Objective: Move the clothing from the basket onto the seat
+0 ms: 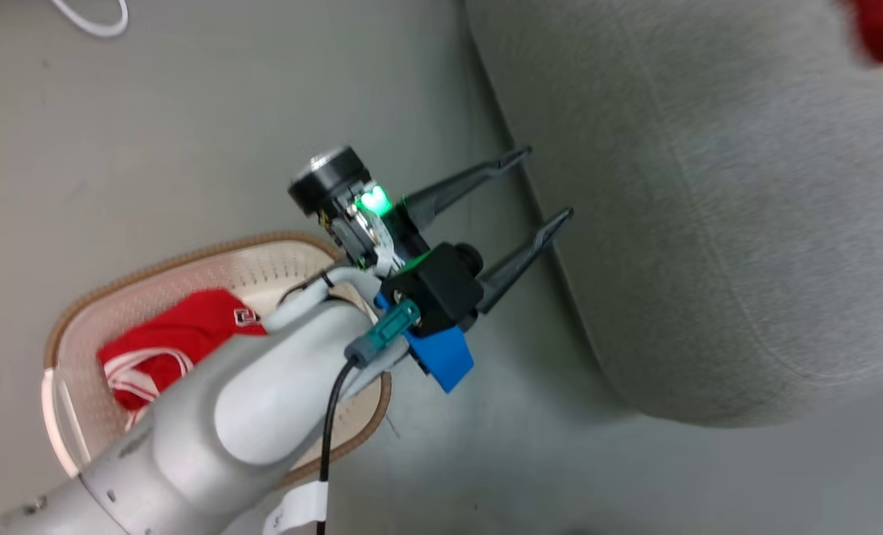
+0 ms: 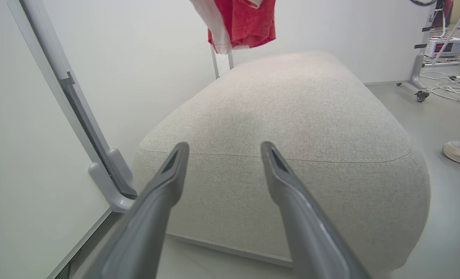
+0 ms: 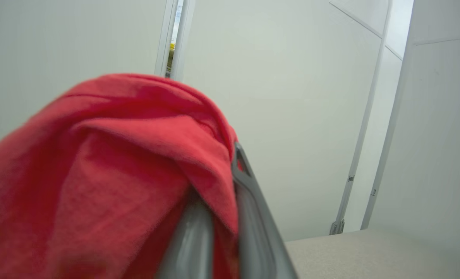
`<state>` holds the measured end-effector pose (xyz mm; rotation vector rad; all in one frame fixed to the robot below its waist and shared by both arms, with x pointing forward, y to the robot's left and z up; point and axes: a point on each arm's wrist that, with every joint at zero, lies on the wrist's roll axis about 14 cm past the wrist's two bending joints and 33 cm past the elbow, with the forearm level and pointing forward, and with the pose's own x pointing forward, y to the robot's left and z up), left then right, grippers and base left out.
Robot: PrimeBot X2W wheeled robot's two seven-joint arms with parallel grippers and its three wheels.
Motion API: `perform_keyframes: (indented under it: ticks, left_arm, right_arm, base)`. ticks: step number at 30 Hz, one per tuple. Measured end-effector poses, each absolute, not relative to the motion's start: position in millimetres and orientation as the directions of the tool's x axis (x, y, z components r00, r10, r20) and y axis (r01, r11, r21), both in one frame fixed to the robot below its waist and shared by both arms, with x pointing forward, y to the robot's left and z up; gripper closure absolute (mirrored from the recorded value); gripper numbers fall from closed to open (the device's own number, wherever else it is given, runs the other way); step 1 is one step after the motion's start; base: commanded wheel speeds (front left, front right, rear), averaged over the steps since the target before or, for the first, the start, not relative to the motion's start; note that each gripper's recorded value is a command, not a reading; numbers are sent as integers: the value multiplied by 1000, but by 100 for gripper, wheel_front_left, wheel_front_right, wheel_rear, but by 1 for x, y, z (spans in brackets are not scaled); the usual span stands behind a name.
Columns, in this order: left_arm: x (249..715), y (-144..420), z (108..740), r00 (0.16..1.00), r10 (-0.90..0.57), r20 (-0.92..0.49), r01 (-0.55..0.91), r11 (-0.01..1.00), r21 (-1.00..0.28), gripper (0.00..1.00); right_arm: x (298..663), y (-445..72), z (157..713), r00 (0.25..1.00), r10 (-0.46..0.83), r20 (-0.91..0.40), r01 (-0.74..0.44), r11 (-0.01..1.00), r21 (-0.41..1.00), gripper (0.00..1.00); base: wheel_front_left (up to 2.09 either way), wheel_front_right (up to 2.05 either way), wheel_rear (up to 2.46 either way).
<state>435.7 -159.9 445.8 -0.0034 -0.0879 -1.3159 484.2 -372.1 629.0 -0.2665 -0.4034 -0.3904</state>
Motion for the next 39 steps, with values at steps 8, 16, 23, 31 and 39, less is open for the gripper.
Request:
perform_keyframes:
  ticks: [8, 16, 23, 31, 39]
  left_arm:
    - [470, -146, 397, 278, -960, 41, 960, 279, 17, 0]
    - [479, -134, 348, 290, -957, -1, 956, 290, -43, 0]
    - [476, -136, 344, 284, -959, 0, 957, 283, -57, 0]
    - [479, -135, 355, 295, -955, 13, 955, 295, -39, 0]
    - [472, -137, 386, 325, -945, 40, 945, 324, -39, 0]
  right_arm:
    - [512, -435, 620, 793, -409, 451, 549, 801, -238, 100]
    - [530, -458, 488, 838, -525, 151, 546, 796, -260, 100]
    - [512, -459, 413, 811, -582, -62, 550, 794, -258, 100]
    - [497, -454, 401, 797, -594, -105, 563, 795, -227, 0]
    - [458, -441, 420, 813, -575, -86, 545, 805, -235, 0]
  base:
    - [0, 0, 0]
    - [0, 0, 0]
    - [0, 0, 0]
    - [0, 0, 0]
    - [0, 0, 0]
